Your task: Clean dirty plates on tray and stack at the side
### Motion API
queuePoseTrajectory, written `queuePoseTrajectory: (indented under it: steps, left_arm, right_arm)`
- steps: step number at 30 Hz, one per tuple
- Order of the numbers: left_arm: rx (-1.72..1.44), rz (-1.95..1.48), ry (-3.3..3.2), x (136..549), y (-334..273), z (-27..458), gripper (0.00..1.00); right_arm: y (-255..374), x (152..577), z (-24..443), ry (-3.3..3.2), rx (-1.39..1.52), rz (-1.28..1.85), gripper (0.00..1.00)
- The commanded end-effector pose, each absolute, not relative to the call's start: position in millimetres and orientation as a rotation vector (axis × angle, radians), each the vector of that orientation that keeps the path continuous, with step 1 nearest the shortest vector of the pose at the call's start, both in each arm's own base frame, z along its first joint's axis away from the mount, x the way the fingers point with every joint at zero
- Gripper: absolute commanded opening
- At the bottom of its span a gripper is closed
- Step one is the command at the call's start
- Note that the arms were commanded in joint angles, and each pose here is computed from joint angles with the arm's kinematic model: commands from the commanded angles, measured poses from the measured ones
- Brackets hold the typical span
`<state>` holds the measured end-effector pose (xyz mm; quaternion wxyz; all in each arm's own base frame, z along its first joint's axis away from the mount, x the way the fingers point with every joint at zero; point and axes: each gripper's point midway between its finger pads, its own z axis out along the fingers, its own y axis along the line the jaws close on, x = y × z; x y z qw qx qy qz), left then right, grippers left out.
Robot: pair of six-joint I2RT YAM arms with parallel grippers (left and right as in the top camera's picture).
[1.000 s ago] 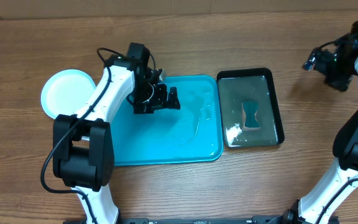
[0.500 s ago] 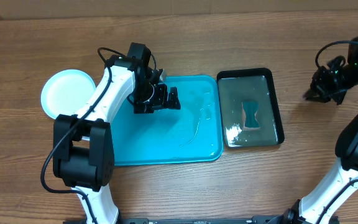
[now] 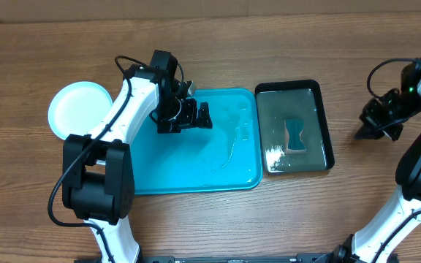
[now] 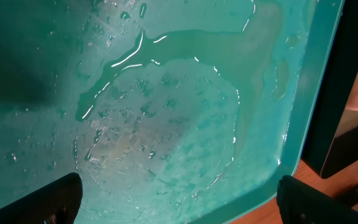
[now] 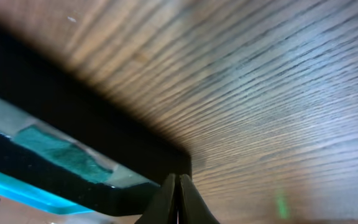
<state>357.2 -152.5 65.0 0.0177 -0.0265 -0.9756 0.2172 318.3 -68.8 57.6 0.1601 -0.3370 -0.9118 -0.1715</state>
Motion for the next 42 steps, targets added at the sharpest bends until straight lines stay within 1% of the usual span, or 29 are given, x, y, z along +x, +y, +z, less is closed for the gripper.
queuePoseTrajectory:
  steps: [1,7,13,28,36,42]
  left_arm:
    - [-0.1,0.671,-3.033,358,-150,63,1.0]
    - [-0.1,0.671,-3.033,358,-150,63,1.0]
    - [-0.101,0.67,-3.034,358,-150,63,1.0]
    - [-0.101,0.662,-3.036,358,-149,63,1.0]
    - [-0.1,0.586,-3.062,360,-141,59,1.0]
    - [-0.099,0.535,-3.077,361,-136,57,1.0]
  right_arm:
    - [-59,315,55,-2.599,-0.97,-0.506,0.04]
    - [-41,311,39,-2.588,-0.937,-0.557,0.04]
    - [-29,306,33,-2.574,-0.904,-0.562,0.04]
    - [-14,296,31,-2.54,-0.856,-0.552,0.04]
    - [-14,295,31,-2.537,-0.856,-0.551,0.04]
    - [-23,309,38,-2.572,-0.887,-0.577,0.04]
